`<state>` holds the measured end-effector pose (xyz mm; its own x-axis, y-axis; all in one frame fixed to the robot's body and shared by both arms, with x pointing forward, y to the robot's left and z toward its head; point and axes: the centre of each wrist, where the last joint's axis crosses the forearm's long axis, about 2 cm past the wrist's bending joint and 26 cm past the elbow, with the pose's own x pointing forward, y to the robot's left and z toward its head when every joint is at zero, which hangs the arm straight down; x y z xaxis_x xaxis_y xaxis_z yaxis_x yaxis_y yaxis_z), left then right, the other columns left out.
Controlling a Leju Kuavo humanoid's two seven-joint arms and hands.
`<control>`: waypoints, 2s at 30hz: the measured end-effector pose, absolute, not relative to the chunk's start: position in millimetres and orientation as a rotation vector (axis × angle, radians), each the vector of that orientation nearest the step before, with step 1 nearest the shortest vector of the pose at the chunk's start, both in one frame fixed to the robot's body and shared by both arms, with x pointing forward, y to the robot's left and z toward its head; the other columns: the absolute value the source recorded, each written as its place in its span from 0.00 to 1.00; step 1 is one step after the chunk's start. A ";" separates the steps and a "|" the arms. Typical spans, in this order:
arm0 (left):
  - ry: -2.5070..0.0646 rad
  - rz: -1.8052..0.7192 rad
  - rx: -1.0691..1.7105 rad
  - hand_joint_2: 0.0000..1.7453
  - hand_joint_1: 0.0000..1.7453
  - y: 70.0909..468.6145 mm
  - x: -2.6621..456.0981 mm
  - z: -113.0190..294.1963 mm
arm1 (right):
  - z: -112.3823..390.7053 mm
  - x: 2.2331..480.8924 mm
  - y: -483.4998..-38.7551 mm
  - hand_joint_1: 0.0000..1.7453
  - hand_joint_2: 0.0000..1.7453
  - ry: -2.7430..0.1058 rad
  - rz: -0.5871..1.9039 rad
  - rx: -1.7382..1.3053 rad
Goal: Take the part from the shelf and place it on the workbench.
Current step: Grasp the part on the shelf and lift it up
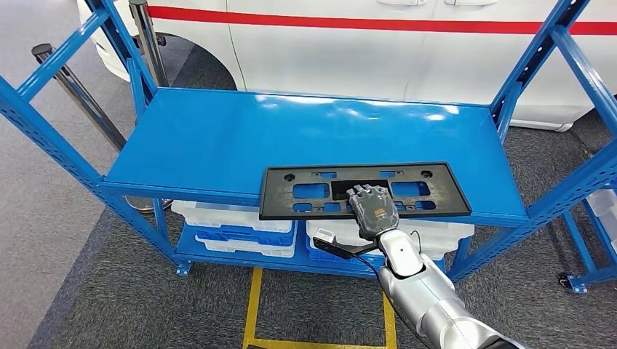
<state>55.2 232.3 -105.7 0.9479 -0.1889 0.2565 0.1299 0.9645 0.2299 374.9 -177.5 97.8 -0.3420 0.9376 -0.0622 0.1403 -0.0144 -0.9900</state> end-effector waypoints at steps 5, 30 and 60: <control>-0.279 -0.183 0.245 1.00 0.00 233.1 54.7 -105.7 | 97.8 374.9 -177.5 0.93 1.00 -1.555 1.427 -1.151; -0.254 -0.189 0.218 1.00 0.00 235.9 52.7 -106.5 | 97.8 352.4 -160.8 0.93 1.00 -1.781 1.348 -1.229; -0.258 -0.216 0.205 1.00 0.00 238.6 53.3 -106.8 | 146.7 332.1 -154.9 0.93 1.00 -2.003 1.141 -1.466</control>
<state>53.3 238.6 -106.8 0.9443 -0.2363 0.2291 0.1841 0.9562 0.2275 332.1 -154.9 146.7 -0.3649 0.9208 -0.1378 0.5879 0.1131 -0.8010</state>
